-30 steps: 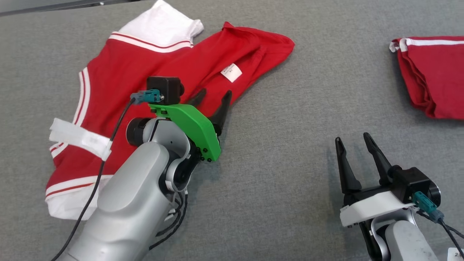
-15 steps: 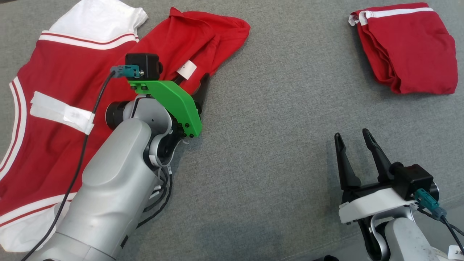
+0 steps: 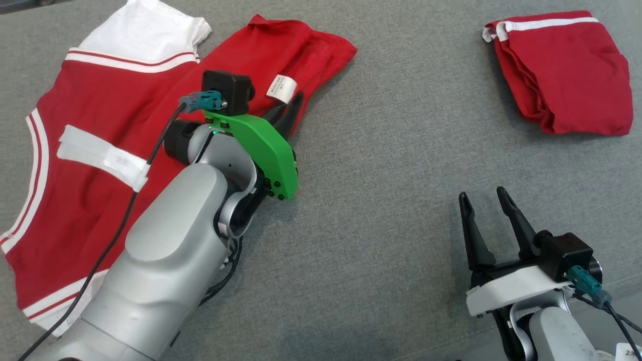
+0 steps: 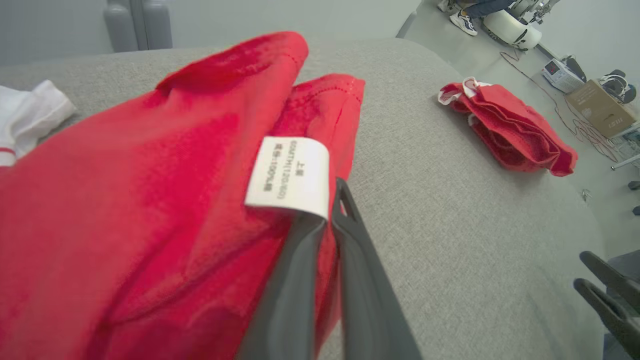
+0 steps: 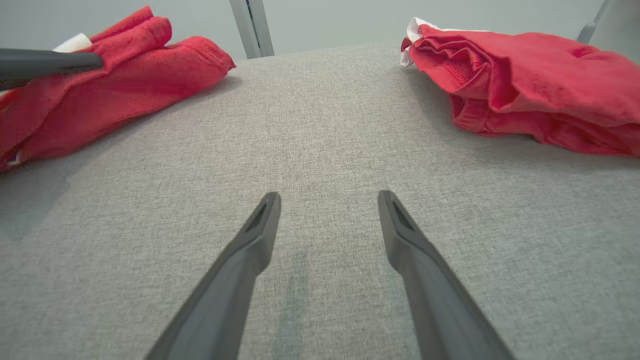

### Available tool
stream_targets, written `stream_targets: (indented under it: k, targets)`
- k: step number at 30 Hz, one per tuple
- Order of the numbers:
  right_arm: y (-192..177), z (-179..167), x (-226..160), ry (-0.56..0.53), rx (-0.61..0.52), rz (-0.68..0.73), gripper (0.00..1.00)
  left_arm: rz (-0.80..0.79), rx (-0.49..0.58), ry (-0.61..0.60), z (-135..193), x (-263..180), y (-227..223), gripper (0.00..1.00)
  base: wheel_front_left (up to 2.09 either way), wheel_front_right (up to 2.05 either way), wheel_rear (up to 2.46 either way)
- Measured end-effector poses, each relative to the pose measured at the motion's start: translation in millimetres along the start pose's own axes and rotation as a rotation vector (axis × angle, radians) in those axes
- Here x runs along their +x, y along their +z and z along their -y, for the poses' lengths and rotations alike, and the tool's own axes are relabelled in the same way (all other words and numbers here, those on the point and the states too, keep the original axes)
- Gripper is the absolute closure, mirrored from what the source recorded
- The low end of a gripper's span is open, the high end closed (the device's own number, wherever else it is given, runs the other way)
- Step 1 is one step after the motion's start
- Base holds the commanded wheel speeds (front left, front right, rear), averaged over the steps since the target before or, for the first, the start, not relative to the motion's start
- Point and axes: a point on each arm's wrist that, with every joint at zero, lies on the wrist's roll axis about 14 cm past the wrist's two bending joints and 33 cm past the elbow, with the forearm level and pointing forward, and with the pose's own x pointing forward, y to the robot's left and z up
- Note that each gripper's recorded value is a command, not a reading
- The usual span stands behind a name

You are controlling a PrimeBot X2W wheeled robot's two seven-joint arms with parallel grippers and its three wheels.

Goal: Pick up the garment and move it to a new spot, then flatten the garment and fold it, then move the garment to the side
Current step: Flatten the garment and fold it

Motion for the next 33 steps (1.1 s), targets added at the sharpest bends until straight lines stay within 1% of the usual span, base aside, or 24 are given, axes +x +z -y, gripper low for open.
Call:
stream_targets:
  k: [3, 5, 8, 10, 11, 13, 15, 16, 17, 18, 21, 27, 29, 33]
  targets:
    - [-0.4, -2.6, -0.8, 0.007, 0.004, 0.000, 0.00, 0.034, 0.065, -0.072, 26.0, -5.2, 13.1, 1.00, 0.00, 0.00, 0.00]
    - [0.3, -5.1, -0.8, 0.015, 0.006, 0.002, 0.00, 0.036, 0.113, -0.123, 47.3, -10.8, 13.7, 1.00, 0.00, 0.00, 0.00]
    - [2.0, -9.5, -1.2, 0.028, 0.009, 0.007, 0.00, -0.005, 0.127, -0.194, 78.7, -23.4, -5.9, 1.00, 0.00, 0.00, 0.00]
    - [3.8, -11.4, -1.1, 0.034, 0.010, 0.013, 0.00, -0.044, 0.128, -0.223, 93.6, -32.1, -24.4, 1.00, 0.00, 0.00, 0.00]
    - [4.2, -12.3, -1.1, 0.037, 0.011, 0.014, 0.00, -0.065, 0.127, -0.228, 97.9, -35.6, -34.4, 0.96, 0.00, 0.00, 0.00]
    - [4.6, -13.5, -1.1, 0.040, 0.011, 0.016, 0.00, -0.099, 0.113, -0.221, 99.7, -41.0, -52.9, 0.79, 0.00, 0.00, 0.00]
    - [4.6, -13.2, -1.3, 0.039, 0.011, 0.015, 0.00, -0.125, 0.096, -0.211, 98.9, -43.8, -68.5, 0.67, 0.00, 0.00, 0.00]
    - [4.2, -12.7, -1.3, 0.038, 0.010, 0.014, 0.00, -0.126, 0.093, -0.205, 98.0, -44.3, -73.3, 0.54, 0.00, 0.00, 0.00]
    - [3.8, -12.3, -1.3, 0.037, 0.010, 0.013, 0.00, -0.126, 0.097, -0.202, 96.9, -44.3, -77.0, 0.20, 0.00, 0.00, 0.00]
    - [3.2, -11.5, -1.2, 0.034, 0.010, 0.011, 0.00, -0.126, 0.095, -0.198, 96.0, -43.9, -79.9, 0.00, 0.00, 0.00, 0.00]
    - [3.3, -8.9, -1.4, 0.026, 0.009, 0.012, 0.00, -0.095, 0.053, -0.214, 105.7, -45.3, -80.4, 0.00, 0.00, 0.00, 0.00]
    - [7.7, -1.4, -4.9, 0.007, -0.012, 0.024, 0.00, 0.058, -0.020, -0.215, 112.2, -54.1, -43.5, 0.00, 0.00, 0.00, 0.00]
    - [13.0, 0.2, -3.7, 0.005, -0.030, 0.040, 0.00, 0.121, -0.042, -0.185, 106.2, -61.9, -28.0, 0.00, 0.00, 0.00, 0.00]
    - [24.2, 2.3, -3.1, 0.003, -0.063, 0.074, 0.00, 0.239, -0.055, -0.050, 70.8, -88.1, -4.8, 0.00, 0.00, 0.00, 0.00]
